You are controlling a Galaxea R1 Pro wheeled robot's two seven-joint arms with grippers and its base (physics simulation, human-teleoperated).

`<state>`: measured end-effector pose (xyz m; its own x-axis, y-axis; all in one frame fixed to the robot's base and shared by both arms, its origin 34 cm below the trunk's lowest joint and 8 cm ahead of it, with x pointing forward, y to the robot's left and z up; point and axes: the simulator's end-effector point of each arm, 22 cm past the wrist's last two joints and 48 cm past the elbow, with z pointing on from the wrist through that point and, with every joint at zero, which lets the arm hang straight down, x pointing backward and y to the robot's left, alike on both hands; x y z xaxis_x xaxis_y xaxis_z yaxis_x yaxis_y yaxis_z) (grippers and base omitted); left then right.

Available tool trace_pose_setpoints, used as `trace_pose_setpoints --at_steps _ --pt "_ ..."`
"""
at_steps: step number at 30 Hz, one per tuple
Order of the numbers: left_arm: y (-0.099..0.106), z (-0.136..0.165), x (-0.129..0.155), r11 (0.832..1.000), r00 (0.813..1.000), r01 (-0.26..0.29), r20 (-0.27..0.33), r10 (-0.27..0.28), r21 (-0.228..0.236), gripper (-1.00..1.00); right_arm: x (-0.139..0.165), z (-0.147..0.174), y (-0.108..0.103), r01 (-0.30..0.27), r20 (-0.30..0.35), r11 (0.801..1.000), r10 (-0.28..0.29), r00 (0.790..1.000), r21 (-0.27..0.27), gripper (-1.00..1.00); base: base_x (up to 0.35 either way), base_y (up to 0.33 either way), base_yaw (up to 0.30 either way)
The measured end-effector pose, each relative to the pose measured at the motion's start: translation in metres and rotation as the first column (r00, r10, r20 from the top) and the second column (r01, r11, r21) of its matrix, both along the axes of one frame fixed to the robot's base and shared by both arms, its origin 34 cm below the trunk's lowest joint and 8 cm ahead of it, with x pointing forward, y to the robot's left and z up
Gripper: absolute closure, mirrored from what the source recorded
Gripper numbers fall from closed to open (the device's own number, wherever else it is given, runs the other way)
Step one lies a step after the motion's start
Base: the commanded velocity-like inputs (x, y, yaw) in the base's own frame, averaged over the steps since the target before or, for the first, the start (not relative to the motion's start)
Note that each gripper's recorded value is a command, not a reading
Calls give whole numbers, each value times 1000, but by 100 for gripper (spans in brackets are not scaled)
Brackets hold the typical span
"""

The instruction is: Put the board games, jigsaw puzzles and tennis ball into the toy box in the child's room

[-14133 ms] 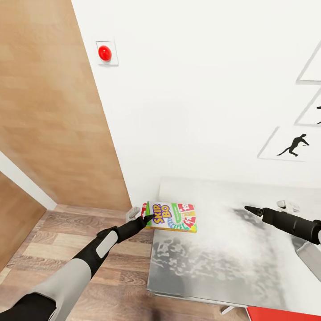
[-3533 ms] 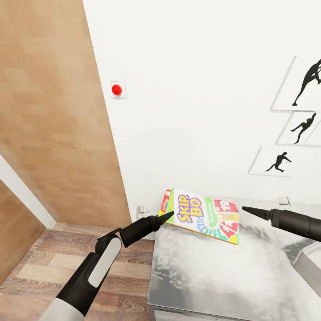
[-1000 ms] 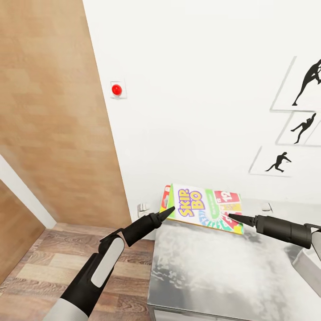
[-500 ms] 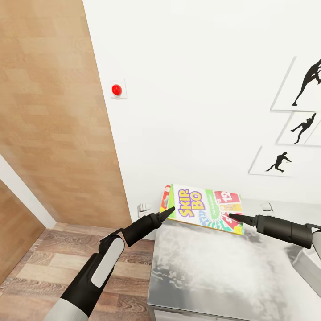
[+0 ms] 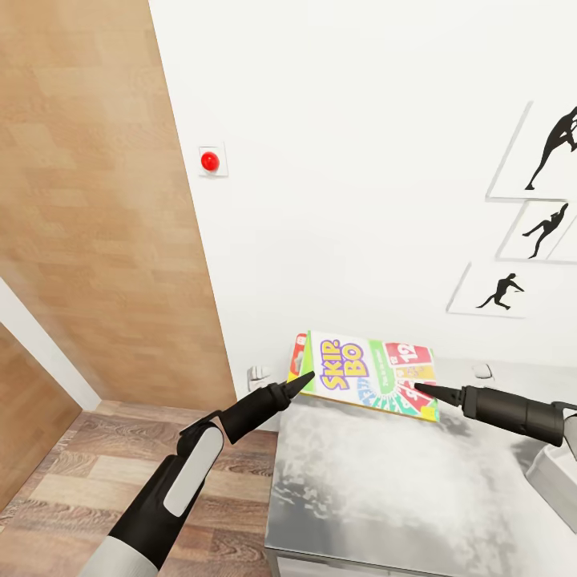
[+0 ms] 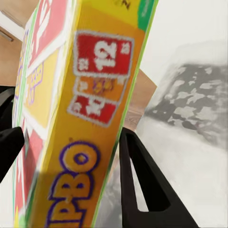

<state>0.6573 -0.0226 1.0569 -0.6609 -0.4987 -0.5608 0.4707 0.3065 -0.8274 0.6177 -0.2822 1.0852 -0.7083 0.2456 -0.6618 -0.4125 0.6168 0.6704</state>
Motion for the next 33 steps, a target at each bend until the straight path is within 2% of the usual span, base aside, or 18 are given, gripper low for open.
trace_pose_setpoints --at_steps 33 --pt "0 0 0 1000 1000 1 -2 -1 -2 100 -1 0 0 -4 -1 1000 4 1000 0 100 0 0 0"
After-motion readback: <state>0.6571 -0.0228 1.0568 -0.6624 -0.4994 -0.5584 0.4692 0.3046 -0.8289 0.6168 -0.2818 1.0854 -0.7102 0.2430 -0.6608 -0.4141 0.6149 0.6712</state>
